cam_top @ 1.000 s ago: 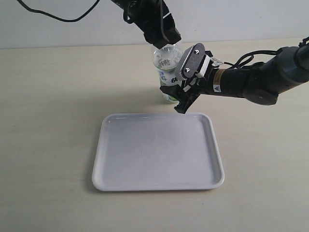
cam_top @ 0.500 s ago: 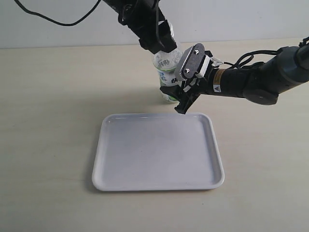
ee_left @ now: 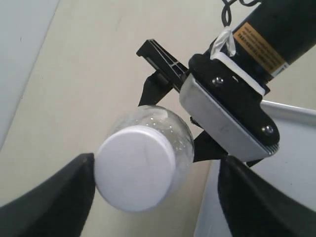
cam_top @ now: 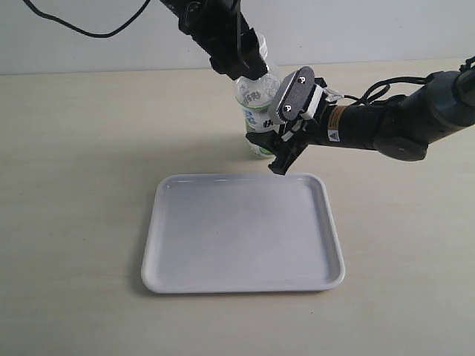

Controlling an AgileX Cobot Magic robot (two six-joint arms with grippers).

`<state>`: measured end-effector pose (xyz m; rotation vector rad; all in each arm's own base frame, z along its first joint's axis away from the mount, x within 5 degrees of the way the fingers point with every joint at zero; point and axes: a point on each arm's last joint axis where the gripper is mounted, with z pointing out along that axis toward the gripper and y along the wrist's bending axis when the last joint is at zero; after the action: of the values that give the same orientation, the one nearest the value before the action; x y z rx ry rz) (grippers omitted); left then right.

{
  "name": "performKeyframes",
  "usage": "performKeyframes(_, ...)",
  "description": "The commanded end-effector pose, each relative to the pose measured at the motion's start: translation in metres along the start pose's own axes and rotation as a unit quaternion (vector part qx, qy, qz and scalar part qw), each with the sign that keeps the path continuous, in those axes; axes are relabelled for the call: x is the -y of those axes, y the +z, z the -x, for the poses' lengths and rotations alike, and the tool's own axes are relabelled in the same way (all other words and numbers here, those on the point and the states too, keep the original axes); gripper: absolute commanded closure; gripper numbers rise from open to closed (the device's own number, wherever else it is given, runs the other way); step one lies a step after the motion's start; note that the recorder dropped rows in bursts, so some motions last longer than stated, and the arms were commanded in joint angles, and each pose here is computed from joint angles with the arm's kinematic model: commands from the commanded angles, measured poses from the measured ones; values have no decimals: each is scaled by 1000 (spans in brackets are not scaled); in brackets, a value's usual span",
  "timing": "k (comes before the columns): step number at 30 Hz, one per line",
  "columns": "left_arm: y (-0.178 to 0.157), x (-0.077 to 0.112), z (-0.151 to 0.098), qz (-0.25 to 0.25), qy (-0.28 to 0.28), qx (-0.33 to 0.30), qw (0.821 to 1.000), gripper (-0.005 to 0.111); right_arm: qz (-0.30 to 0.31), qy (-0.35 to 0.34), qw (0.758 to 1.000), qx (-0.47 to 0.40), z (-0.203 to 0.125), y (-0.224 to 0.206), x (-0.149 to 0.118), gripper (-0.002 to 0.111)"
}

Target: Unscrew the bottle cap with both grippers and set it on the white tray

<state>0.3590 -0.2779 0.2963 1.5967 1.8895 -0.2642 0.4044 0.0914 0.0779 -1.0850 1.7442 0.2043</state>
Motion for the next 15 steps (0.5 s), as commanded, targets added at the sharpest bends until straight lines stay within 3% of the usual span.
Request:
performKeyframes(1,-5,-1,1,3,5,2,1000,39,18,-14,993,-113,-33,0,-9,108)
performKeyframes(15,-5,-2,3,7,2,9,1000,39,18,-12,993,-113,-33,0,-9,108)
